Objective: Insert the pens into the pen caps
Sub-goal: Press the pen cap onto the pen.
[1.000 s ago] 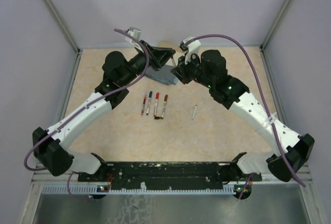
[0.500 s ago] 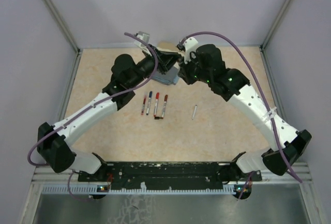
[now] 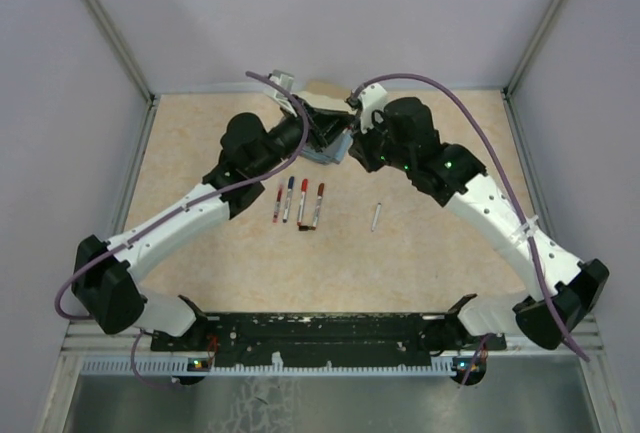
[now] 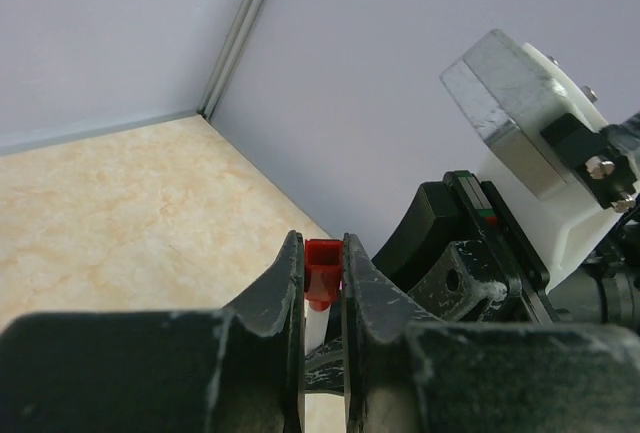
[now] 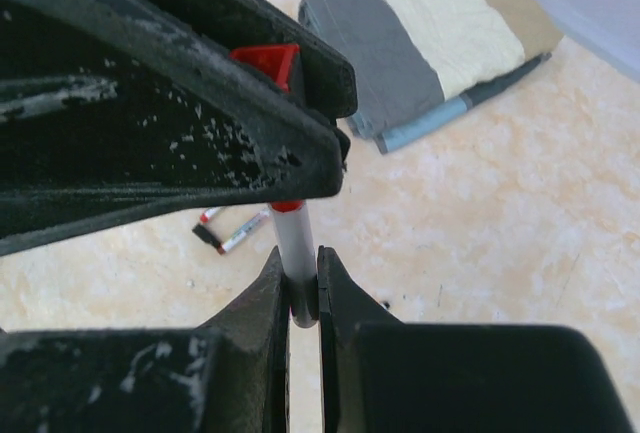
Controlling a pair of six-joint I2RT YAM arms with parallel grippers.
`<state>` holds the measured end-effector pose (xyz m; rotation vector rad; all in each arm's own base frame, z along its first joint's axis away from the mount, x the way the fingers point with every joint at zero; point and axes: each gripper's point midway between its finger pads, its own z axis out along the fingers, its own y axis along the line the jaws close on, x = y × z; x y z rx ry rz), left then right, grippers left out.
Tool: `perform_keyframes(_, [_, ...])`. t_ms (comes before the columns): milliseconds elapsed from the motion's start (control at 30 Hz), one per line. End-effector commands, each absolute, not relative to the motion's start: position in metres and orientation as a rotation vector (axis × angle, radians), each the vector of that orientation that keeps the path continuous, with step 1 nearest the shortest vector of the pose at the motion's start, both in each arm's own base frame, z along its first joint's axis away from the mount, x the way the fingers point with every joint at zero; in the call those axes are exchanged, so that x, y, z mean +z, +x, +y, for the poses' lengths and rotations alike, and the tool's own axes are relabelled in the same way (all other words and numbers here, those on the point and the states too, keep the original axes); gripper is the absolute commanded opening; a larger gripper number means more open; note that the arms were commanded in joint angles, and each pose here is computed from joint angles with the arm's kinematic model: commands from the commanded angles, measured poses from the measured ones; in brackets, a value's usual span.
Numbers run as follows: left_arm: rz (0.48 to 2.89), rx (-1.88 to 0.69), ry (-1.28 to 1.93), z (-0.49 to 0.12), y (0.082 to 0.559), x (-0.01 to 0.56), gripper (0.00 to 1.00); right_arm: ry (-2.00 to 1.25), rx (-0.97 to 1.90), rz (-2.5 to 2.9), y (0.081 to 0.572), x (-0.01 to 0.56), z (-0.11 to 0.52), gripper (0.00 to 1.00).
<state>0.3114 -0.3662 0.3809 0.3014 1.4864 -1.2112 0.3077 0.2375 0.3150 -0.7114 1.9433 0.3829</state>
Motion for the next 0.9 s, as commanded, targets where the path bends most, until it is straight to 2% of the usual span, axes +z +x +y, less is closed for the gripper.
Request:
perform_keyframes(0, [2.043, -1.412, 0.576, -0.397, 0.216, 0.242, 0.0, -0.232, 0.572, 0.938, 0.291, 0.593, 0.197, 0.0])
perform_keyframes(167, [1.987, -1.421, 0.567, -0.397, 0.221, 0.258, 0.0, -0.362, 0.668, 1.136, 0.285, 0.51, 0.222, 0.0])
perform_keyframes(333, [1.978, -1.411, 0.585, -0.399, 0.224, 0.264, 0.02, -0.354, 0.775, 1.283, 0.279, 0.442, 0.231, 0.0])
perform_keyframes(467, [1.985, -1.408, 0.585, -0.4, 0.225, 0.262, 0.14, -0.37, 0.839, 1.392, 0.275, 0.404, 0.241, 0.0])
perform_keyframes(700, [1.94, -1.378, 0.556, -0.399, 0.234, 0.278, 0.44, -0.376, 0.925, 1.637, 0.266, 0.321, 0.253, 0.0])
perform_keyframes(867, [1.917, -1.34, 0.513, -0.391, 0.246, 0.286, 0.53, -0.269, 0.923, 1.734, 0.262, 0.283, 0.242, 0.0])
